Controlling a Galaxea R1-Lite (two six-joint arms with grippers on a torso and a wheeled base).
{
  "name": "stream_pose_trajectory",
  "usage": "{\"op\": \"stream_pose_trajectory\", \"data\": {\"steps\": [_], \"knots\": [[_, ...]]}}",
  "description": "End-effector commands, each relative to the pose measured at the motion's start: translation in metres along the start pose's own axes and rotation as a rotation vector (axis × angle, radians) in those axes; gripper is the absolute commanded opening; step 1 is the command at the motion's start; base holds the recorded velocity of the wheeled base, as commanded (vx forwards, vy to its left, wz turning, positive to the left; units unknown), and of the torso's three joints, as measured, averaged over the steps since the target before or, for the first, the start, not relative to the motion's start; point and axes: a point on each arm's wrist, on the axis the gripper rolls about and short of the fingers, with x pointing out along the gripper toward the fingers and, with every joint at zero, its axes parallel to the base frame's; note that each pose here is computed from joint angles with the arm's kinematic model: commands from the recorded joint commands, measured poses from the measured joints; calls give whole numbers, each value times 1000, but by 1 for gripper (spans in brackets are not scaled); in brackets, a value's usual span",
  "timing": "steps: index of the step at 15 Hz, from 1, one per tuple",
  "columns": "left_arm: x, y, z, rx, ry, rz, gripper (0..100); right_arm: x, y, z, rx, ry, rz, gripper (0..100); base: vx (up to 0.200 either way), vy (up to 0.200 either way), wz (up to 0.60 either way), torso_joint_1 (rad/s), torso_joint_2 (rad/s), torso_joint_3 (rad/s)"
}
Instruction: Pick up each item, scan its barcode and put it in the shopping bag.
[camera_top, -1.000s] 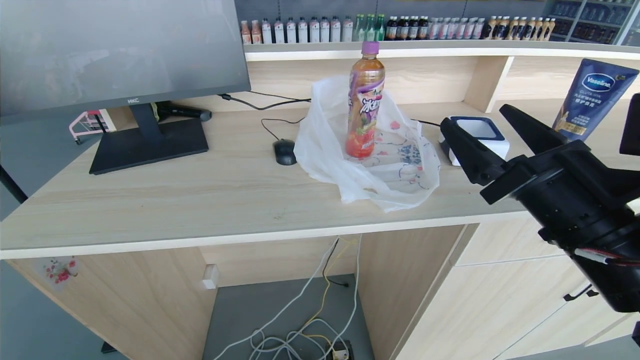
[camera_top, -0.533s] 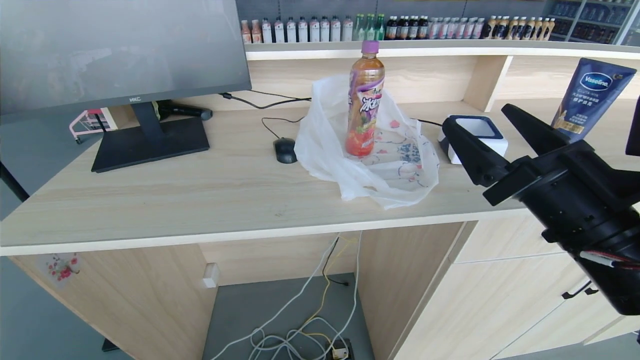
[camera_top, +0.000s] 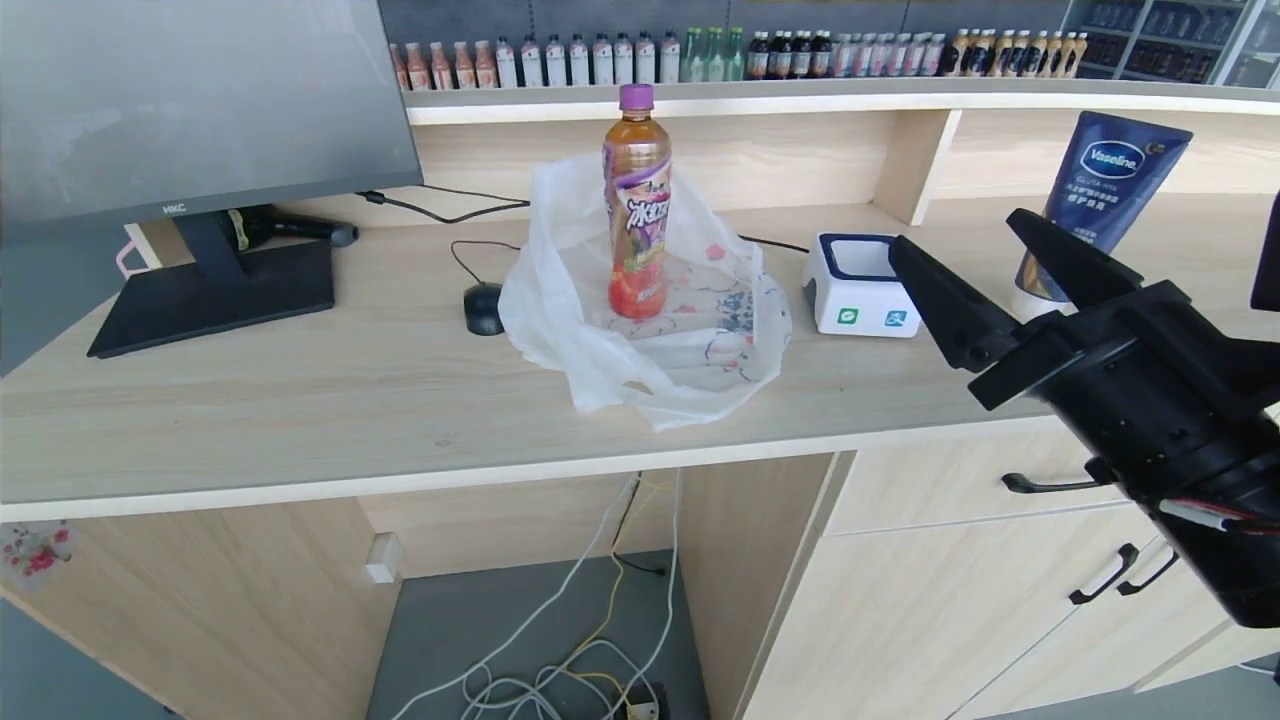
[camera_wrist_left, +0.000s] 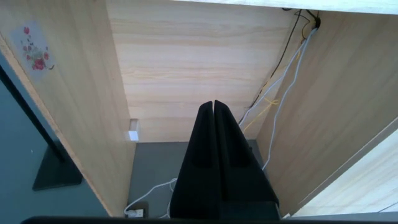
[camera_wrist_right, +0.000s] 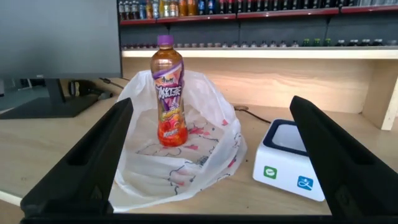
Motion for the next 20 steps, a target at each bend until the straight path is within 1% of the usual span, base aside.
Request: {"op": "stream_pose_trajectory", "data": {"steps": [1,6,13,17,20], "knots": [[0,0,0,-1,0,0,0,-2,1,-4,-6,19,3,100,0,-200,0,2,7,2],[0,0,0,-1,0,0,0,-4,1,-7,-6,33,6,100,0,-200,0,3,1,1],[0,0,0,-1,-3,0,0,4,1,-10,1,28,4,100,0,-200,0,2,4,4],[0,0,0,-1,-2,0,0,3,1,-14,-2,45,2,100,0,-200,0,1,6,2],[0,0,0,1,0,0,0,4,1,-20,-4,65,4,100,0,0,0,0,0,0]]}}
